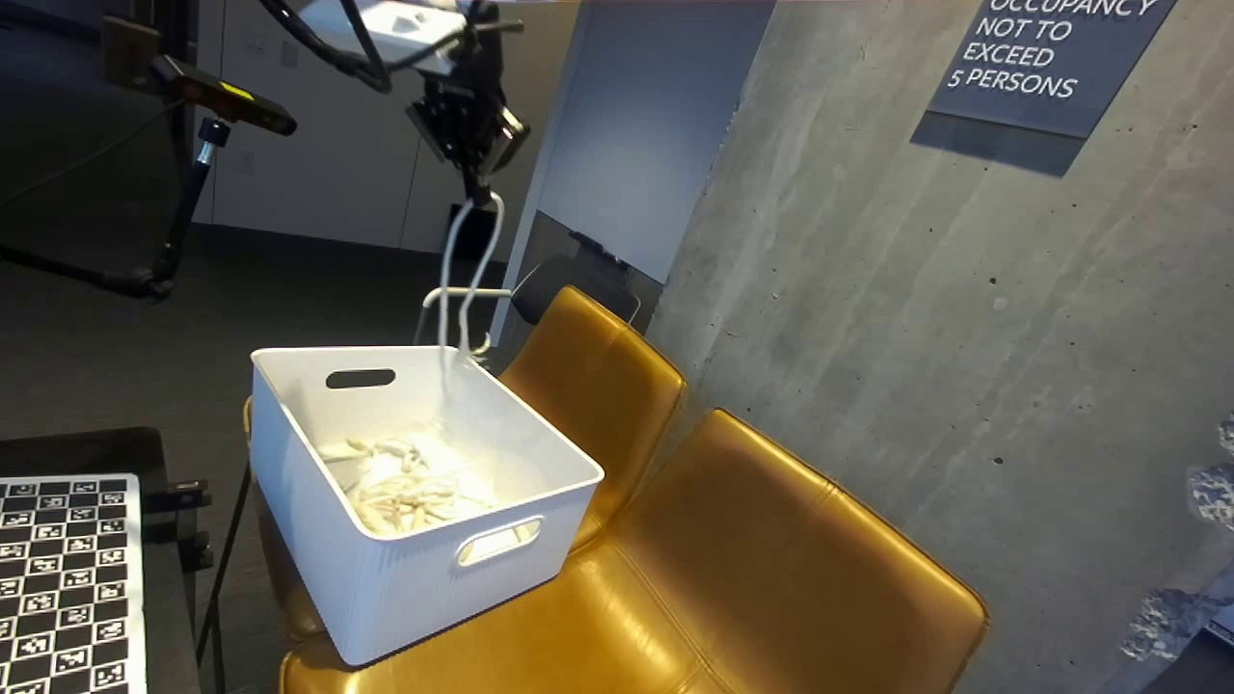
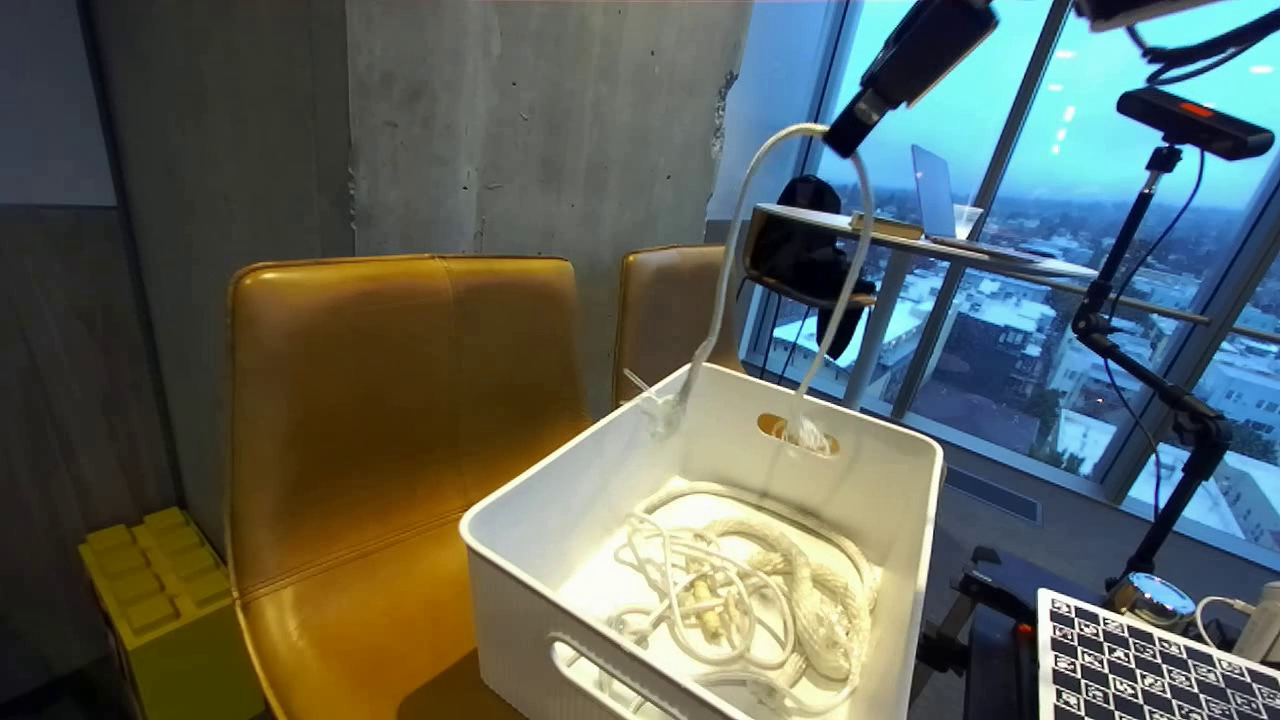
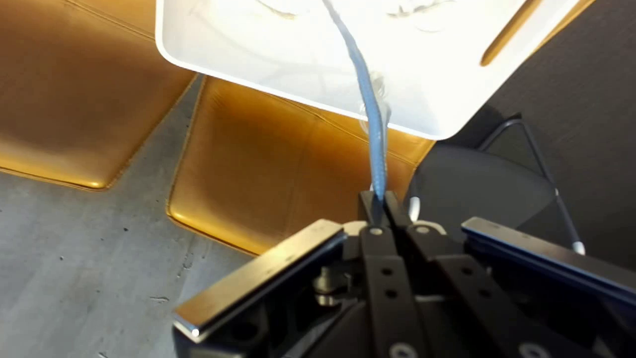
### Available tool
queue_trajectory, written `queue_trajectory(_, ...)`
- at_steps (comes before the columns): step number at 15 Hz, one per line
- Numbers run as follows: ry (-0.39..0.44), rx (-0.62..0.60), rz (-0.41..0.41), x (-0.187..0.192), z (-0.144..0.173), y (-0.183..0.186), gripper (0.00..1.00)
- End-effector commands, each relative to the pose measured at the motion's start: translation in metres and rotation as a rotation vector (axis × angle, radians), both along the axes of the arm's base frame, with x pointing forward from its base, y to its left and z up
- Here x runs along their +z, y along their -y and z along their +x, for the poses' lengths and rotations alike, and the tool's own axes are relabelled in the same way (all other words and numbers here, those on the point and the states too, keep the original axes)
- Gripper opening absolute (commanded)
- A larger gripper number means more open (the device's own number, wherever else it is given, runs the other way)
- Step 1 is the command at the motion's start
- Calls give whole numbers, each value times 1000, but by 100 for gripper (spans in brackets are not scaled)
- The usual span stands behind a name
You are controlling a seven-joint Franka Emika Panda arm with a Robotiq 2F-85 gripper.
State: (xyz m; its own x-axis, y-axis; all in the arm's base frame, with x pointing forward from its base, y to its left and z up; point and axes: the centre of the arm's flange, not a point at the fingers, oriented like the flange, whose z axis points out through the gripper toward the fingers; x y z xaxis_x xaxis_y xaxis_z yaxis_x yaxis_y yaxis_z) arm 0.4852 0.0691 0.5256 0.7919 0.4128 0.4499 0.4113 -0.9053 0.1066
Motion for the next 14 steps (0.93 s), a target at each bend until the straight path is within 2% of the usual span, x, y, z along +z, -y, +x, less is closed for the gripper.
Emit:
queue_trajectory(1, 6, 18, 27, 51, -62, -34, 1)
queue_trajectory(4, 1, 7, 29, 50, -68, -27, 1)
queue_trajectory(14, -79, -115, 22, -27, -7, 53, 1)
